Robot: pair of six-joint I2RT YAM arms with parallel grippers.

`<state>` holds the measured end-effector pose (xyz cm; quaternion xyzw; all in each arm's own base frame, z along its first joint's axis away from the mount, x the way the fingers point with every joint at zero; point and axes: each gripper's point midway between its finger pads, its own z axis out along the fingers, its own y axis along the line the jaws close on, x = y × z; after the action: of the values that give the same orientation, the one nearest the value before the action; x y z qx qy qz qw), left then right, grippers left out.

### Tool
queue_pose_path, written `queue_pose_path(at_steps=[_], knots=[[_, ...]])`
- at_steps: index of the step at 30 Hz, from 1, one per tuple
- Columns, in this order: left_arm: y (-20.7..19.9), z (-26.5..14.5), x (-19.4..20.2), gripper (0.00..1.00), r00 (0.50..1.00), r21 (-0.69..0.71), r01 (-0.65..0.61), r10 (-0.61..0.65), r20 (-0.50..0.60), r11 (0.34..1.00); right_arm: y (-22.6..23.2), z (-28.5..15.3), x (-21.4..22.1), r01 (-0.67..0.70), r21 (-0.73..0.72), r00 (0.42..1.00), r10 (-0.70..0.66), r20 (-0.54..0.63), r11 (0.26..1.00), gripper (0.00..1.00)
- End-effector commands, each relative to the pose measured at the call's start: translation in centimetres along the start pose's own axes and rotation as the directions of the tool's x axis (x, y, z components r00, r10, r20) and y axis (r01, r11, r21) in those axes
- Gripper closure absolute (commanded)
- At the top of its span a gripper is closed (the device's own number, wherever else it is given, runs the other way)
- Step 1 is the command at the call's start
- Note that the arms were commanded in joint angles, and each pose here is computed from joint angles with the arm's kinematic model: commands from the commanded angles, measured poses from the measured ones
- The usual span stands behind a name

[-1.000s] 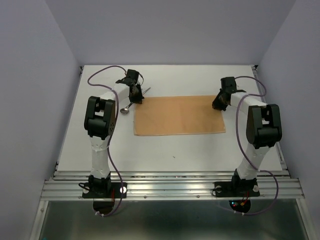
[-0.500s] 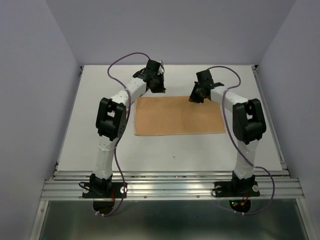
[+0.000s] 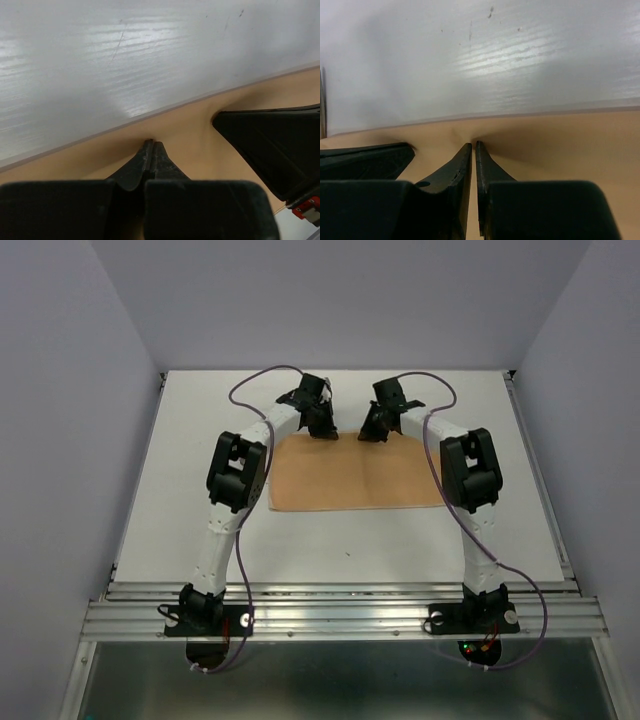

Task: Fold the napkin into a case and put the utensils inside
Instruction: Smooth out the rectangle-folded napkin at the center of the board.

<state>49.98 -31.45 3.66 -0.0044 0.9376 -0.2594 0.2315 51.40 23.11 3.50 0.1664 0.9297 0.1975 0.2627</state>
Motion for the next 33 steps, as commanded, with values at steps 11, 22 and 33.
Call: queue_pose_path(at_steps=[11, 22, 33], knots=[[-0.1, 0.3, -0.6, 1.0, 0.998, -0.001, -0.066, 0.066, 0.023, 0.998, -2.8, -0.1, -4.0, -0.13, 0.03, 0.99, 0.128, 0.066, 0.991, 0.91], [0.1, 0.3, -0.3, 1.0, 0.995, -0.005, -0.098, 0.098, 0.011, 0.995, -11.8, -2.6, -6.9, -0.239, 0.125, 0.966, 0.223, 0.131, 0.963, 0.93], [0.3, -0.3, -0.4, 1.0, 0.994, -0.005, -0.113, 0.113, 0.004, 0.994, -21.0, -5.5, -8.6, -0.331, 0.223, 0.937, 0.292, 0.192, 0.917, 0.94]])
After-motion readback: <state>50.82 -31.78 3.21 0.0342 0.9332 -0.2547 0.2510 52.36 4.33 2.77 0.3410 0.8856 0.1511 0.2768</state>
